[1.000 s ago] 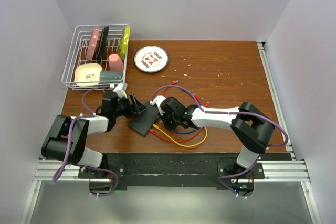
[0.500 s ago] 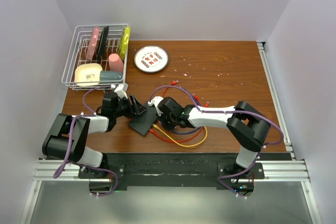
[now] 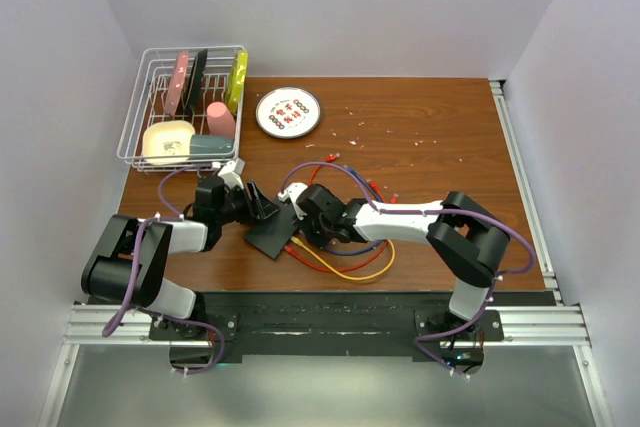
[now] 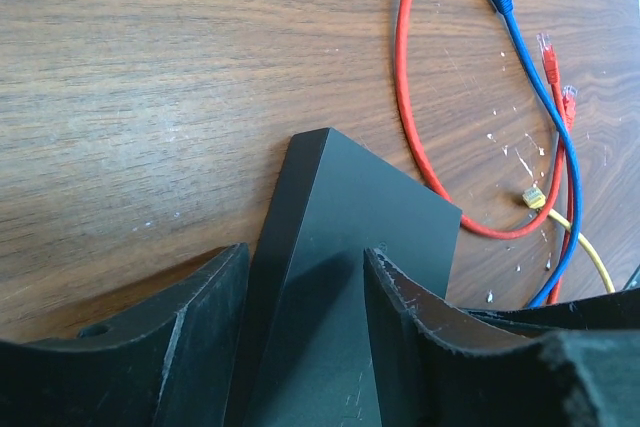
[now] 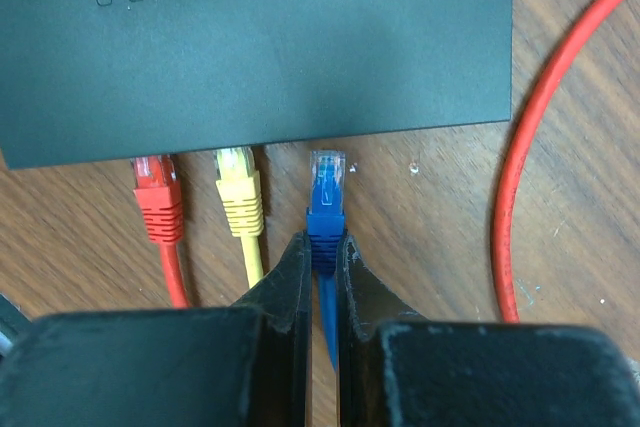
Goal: Insert the plug into the switch port
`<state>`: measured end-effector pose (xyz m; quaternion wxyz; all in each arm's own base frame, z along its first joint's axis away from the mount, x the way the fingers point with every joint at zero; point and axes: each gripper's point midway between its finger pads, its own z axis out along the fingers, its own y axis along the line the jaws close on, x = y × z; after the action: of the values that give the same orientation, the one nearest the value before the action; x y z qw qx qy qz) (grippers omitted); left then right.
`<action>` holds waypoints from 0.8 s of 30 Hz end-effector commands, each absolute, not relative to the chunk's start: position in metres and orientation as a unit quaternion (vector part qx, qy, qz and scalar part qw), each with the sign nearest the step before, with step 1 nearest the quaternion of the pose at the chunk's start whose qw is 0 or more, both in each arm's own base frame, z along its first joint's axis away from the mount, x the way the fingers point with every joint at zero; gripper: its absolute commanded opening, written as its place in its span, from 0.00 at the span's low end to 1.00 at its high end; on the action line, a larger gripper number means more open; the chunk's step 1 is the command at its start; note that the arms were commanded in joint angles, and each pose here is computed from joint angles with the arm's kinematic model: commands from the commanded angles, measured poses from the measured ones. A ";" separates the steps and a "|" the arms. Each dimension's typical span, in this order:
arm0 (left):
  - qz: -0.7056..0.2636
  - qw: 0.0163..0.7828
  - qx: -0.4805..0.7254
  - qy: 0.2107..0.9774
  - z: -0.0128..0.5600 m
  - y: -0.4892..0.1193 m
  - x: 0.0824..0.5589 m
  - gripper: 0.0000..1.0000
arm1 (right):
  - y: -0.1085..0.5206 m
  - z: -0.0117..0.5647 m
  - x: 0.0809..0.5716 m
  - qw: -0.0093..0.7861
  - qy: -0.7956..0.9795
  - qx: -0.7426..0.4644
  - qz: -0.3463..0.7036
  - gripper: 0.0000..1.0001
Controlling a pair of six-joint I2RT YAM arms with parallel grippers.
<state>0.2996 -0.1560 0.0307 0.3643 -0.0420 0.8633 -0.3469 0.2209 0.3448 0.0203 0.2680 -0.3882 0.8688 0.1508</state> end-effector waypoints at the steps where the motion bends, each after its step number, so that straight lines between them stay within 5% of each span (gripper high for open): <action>1: -0.349 0.357 -0.035 0.866 0.024 -0.155 0.295 0.54 | 0.354 0.028 0.228 0.283 0.868 -0.380 0.149 0.00; 24: -0.354 0.352 -0.032 0.866 0.021 -0.158 0.294 0.50 | 0.366 0.031 0.230 0.288 0.864 -0.383 0.155 0.00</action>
<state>0.3003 -0.1577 0.0292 0.3637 -0.0389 0.8618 -0.3514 0.2256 0.3507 0.0208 0.2728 -0.3858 0.8694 0.1443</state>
